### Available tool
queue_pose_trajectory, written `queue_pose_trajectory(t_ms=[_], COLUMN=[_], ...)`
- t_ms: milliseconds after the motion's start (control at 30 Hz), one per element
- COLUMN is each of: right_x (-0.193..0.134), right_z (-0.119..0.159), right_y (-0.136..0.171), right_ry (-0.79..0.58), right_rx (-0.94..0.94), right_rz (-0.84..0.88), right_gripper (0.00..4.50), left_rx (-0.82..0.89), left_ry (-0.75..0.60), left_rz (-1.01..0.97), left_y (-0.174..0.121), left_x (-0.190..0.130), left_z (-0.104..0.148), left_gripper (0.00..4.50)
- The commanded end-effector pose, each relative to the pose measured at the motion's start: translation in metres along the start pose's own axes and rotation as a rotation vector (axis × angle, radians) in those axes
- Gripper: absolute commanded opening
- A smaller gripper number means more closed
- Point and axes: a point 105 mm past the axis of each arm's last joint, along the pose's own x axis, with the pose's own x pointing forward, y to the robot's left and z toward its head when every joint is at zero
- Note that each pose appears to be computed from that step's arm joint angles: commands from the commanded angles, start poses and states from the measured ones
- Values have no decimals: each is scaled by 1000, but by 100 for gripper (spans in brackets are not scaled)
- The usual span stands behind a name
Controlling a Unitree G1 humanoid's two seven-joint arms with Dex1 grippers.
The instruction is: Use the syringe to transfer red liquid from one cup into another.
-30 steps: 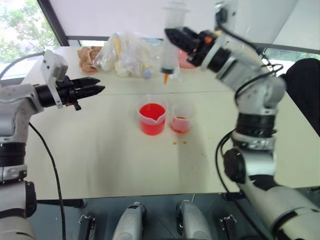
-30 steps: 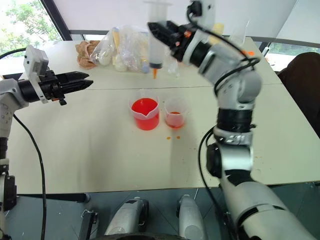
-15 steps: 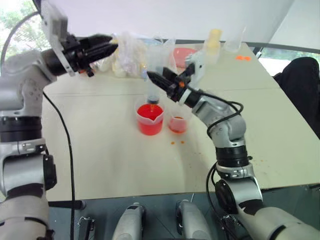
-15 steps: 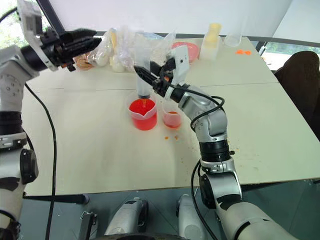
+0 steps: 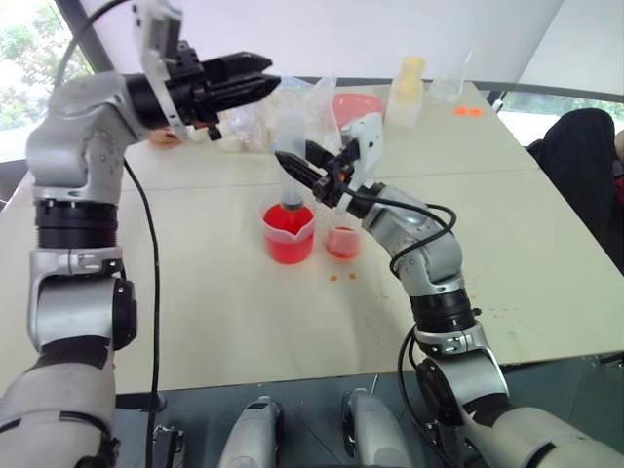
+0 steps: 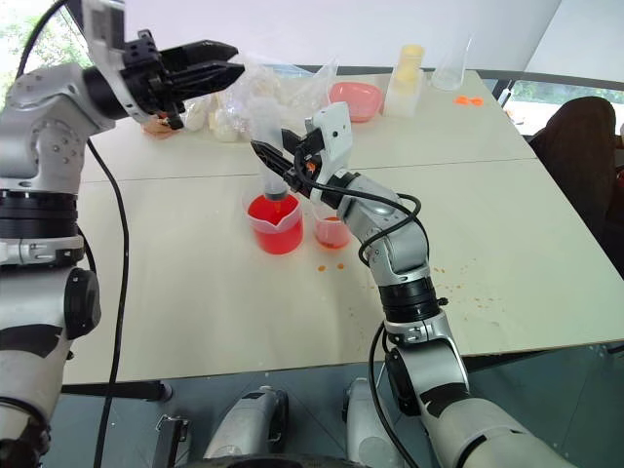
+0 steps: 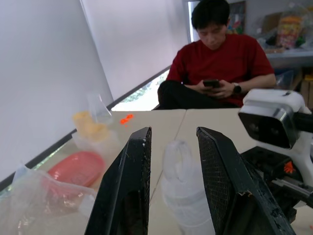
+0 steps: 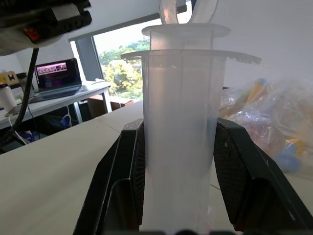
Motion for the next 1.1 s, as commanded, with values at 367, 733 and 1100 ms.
queue_pose_trajectory(t_ms=[367, 733, 1100], right_x=[2, 5, 9], right_z=[9, 5, -19], right_y=[9, 17, 42], right_ry=[-43, -37, -2], right_rx=[-36, -48, -1], right_rz=[18, 40, 112], right_gripper=[144, 144, 144], left_rx=[144, 175, 197], left_ry=[77, 29, 5], left_rz=[-10, 7, 1], left_y=[9, 14, 16], left_x=[16, 28, 26], left_z=[-9, -4, 9], left_gripper=[151, 3, 3])
